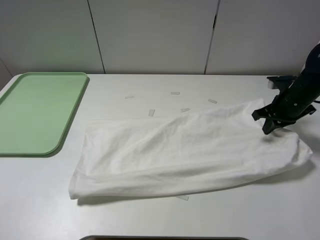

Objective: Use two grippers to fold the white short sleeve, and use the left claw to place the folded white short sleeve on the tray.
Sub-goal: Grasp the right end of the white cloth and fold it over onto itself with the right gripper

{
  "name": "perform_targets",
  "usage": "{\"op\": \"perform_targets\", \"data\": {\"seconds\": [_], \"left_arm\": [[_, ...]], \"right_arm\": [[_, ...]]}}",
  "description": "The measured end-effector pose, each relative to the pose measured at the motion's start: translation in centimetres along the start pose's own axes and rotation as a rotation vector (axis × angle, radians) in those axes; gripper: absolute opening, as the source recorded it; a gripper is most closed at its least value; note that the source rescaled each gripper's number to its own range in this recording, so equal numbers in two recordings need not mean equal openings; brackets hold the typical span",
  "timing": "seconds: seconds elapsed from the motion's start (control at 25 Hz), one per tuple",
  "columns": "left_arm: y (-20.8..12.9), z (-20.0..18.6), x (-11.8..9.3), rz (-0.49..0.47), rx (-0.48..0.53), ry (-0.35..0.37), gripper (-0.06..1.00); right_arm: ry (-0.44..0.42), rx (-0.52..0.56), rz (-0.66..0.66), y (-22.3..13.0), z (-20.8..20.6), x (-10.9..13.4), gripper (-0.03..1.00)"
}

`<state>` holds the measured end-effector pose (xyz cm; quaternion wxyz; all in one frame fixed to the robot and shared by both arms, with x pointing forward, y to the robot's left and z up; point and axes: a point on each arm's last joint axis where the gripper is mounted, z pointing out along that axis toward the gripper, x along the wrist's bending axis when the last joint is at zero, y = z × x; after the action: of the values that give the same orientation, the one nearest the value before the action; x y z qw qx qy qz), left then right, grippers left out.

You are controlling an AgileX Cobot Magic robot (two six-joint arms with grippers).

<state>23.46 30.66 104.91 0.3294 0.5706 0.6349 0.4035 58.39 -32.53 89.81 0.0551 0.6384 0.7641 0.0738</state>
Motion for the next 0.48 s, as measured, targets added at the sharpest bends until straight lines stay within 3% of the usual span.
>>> {"op": "perform_targets", "data": {"seconds": [0.24, 0.48], "left_arm": [[0.0, 0.0, 0.0, 0.0, 0.0, 0.0, 0.88], [0.0, 0.0, 0.0, 0.0, 0.0, 0.0, 0.88]], "right_arm": [[-0.102, -0.102, 0.05, 0.5, -4.1, 0.2, 0.07], [-0.1, -0.156, 0.046, 1.1, -5.8, 2.4, 0.07]]}}
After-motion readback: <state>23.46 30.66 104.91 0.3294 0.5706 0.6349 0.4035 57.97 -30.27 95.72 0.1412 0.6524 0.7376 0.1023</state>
